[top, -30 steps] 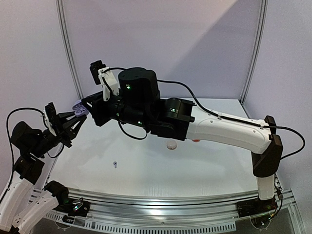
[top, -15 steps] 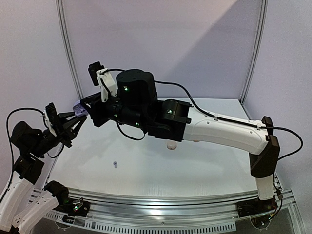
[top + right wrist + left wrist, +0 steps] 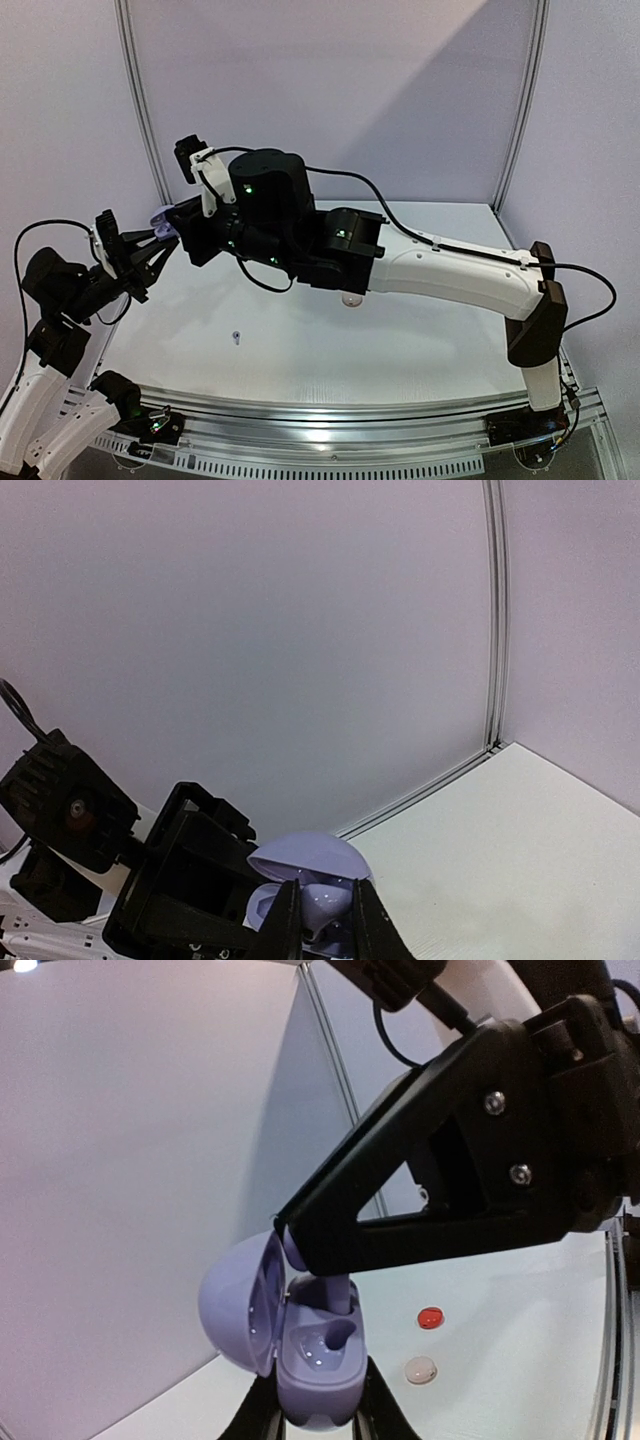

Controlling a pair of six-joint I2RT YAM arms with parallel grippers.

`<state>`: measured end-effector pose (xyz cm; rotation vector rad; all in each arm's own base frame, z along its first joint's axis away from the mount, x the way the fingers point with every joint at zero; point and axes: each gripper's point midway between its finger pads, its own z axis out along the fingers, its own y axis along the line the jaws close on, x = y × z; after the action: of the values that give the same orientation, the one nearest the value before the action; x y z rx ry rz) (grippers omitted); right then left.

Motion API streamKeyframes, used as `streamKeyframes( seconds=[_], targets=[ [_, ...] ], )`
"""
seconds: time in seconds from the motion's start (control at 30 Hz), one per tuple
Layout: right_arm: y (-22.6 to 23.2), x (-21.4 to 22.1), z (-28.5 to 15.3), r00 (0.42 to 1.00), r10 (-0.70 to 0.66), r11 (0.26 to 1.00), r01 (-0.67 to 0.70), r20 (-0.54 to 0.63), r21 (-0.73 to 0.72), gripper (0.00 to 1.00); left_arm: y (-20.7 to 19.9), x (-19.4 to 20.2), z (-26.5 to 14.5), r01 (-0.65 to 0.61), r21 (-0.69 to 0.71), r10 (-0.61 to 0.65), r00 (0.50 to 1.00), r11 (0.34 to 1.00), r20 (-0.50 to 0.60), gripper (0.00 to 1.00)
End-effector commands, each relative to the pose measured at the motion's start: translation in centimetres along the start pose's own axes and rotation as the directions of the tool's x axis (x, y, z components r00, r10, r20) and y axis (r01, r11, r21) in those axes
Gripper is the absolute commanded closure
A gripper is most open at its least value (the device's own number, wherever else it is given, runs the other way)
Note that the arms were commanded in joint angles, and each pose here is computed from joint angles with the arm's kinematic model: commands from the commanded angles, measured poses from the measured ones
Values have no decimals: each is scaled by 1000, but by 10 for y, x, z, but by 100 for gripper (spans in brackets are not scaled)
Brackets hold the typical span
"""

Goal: Insert the wireless bluetooth earbuds into the charging case
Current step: Insert the right earbud into the right side groove of the charging case, then move the left earbud to the corner of the board.

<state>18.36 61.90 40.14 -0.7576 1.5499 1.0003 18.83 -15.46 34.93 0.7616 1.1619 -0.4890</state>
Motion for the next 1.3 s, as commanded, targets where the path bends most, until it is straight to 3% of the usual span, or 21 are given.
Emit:
streamKeyframes(
  seconds=[0.0, 0.17, 0.27, 0.4, 0.6, 0.8, 0.97, 1.07, 1.17, 1.27],
  targets=[
    [-3, 24, 8, 993, -94, 994, 97, -68, 48, 100, 3, -11, 1, -6, -7, 6, 1000, 1000, 10, 100],
    [-7, 40, 12, 987, -116, 990, 123, -107, 65, 99, 3, -12, 1, -2, -6, 2, 1000, 1000, 11, 100],
    [-8, 43, 13, 986, -124, 989, 132, -115, 68, 93, 3, -12, 1, 2, -6, -1, 1000, 1000, 12, 100],
    [-7, 41, 13, 987, -120, 990, 127, -108, 66, 73, 3, -10, 1, 9, -5, -9, 1000, 1000, 6, 100],
    [-5, 23, 7, 992, -107, 992, 111, -66, 66, 53, 6, 3, 1, 88, -29, -89, 995, 996, -35, 100],
    [-2, -17, -7, 996, -85, 995, 83, 30, 64, 43, 17, 23, 1, 190, -111, -200, 976, 975, -87, 100],
    [-21, -44, -25, 993, 0, 996, -9, 116, 83, 44, 35, 42, -6, 230, -232, -267, 954, 945, -138, 100],
    [-59, -14, -22, 995, 95, 975, -101, 43, 197, 49, 48, 49, -11, 230, -309, -286, 946, 923, -151, 100],
    [-72, 44, -10, 982, 136, 961, -99, -129, 258, 48, 61, 54, -18, 213, -376, -292, 942, 902, -166, 100],
    [-76, 120, 8, 935, 170, 957, -81, -312, 279, 44, 67, 59, -23, 207, -407, -299, 937, 890, -178, 100]
  ],
)
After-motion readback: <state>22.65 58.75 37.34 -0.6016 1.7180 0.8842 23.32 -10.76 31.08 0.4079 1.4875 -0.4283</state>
